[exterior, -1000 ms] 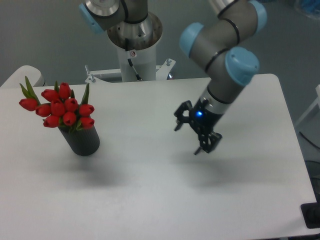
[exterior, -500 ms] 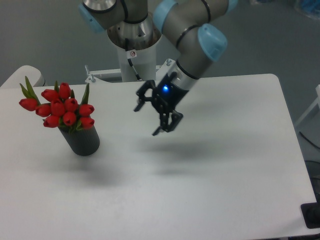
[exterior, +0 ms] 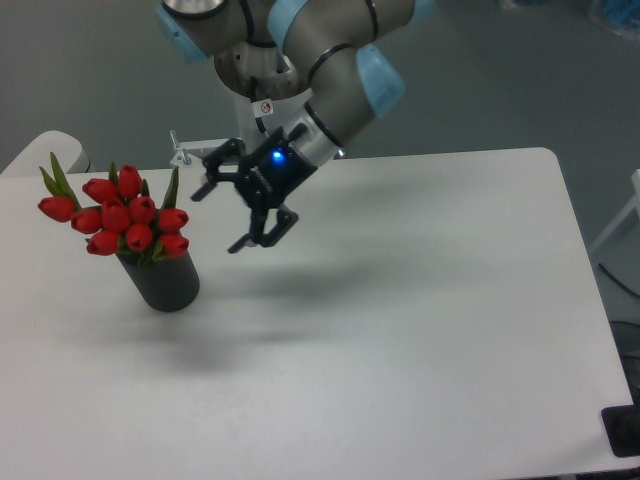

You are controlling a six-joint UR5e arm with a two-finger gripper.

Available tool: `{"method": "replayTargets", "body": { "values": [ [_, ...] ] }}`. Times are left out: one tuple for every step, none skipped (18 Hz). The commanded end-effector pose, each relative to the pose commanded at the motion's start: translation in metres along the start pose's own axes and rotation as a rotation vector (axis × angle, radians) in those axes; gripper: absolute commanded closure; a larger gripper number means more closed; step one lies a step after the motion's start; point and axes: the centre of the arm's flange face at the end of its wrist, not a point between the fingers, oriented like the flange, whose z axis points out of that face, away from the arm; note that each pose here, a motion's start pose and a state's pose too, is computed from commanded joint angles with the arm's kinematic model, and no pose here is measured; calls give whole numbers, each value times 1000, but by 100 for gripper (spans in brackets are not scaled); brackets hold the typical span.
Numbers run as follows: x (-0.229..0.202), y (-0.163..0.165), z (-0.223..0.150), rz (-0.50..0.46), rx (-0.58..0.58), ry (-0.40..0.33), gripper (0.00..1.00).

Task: Pick up the flowers from the vase
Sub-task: 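Move the open gripper toward the red tulips in the black vase, then position the gripper around the tulip stems just below the blooms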

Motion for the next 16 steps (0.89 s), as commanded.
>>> {"method": "replayTargets", "body": {
  "values": [
    [1, -1, 3, 2, 7, 7, 0],
    [0, -1, 4, -2, 14, 11, 0],
    [0, 0, 6, -5, 20, 16, 0],
    [0, -1, 6, -6, 29, 17, 0],
    [0, 1, 8, -11, 34, 22, 0],
    [2, 1, 14, -11, 37, 35, 0],
    [4, 0, 19, -9, 41, 47, 0],
    [6, 0, 24, -8, 41, 58, 0],
    [8, -1, 28, -6, 41, 66, 0],
    [9, -1, 33, -5, 37, 77, 0],
    [11, -2, 38, -3, 39, 88, 0],
    [13, -4, 42, 0, 48, 96, 0],
    [14, -6, 44, 8, 56, 100, 0],
    [16, -4, 47, 7, 58, 106, 0],
    [19, -5, 51, 9, 54, 116, 0],
    [21, -5, 55, 12, 52, 123, 0]
  ]
}}
